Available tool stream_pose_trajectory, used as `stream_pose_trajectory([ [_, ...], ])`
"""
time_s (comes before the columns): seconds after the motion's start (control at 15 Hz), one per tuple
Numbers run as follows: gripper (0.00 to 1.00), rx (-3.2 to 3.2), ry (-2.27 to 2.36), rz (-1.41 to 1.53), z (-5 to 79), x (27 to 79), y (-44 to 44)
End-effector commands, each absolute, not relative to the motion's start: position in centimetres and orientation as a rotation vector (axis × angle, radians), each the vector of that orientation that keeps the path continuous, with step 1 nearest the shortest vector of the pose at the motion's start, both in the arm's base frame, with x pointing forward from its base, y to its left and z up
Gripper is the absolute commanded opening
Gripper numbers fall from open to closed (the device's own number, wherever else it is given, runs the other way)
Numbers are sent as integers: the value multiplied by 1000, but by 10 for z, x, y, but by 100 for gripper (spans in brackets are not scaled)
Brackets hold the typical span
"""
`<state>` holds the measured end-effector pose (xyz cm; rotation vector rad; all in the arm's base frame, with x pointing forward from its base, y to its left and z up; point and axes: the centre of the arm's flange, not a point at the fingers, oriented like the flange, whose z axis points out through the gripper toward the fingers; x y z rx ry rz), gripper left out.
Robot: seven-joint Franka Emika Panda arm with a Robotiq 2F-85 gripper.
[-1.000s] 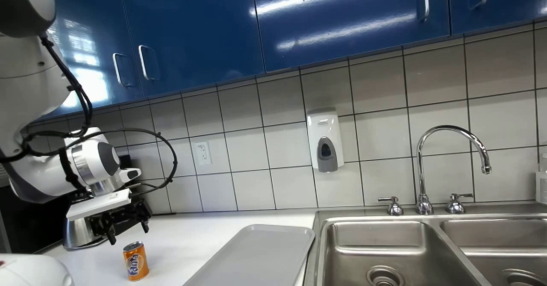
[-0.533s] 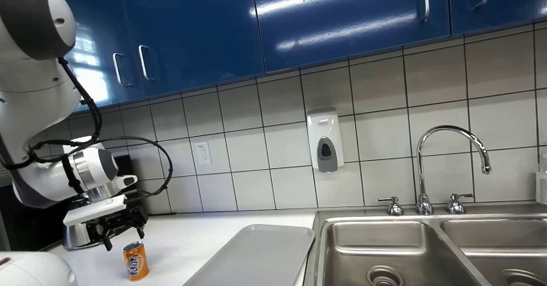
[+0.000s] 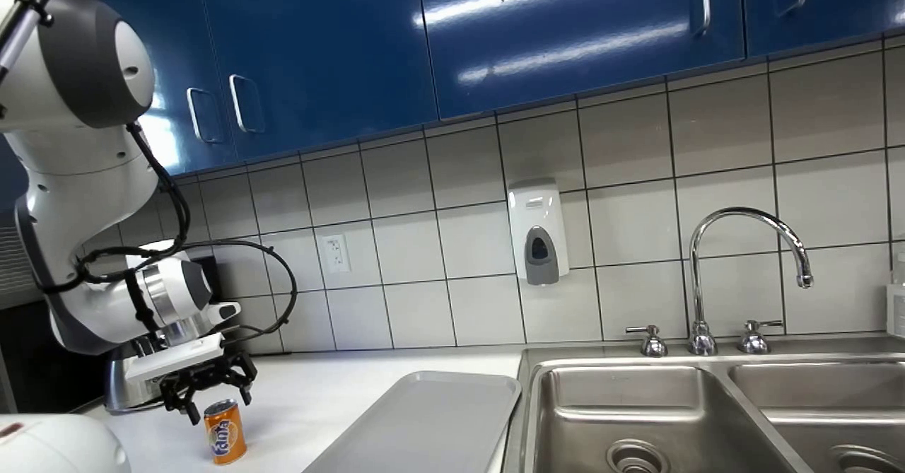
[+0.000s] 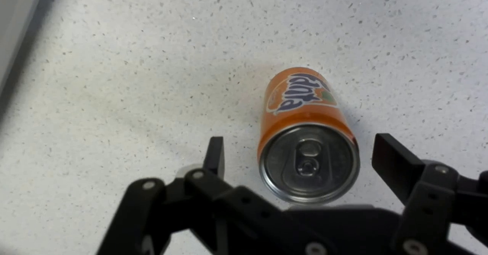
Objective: Place the soda can on the tray
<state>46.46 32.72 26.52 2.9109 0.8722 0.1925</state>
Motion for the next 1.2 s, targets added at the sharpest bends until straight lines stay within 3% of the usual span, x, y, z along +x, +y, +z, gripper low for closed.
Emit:
stream_pose_trajectory([
  [0.0,100,2892,856,149,255,478,331],
  [0.87,100,2901,871,103,243,471,333],
  [0.93,75,2906,873,102,244,471,334],
  [1.0,74,2906,874,103,244,470,334],
  [1.13,58,2906,875,103,244,473,332],
])
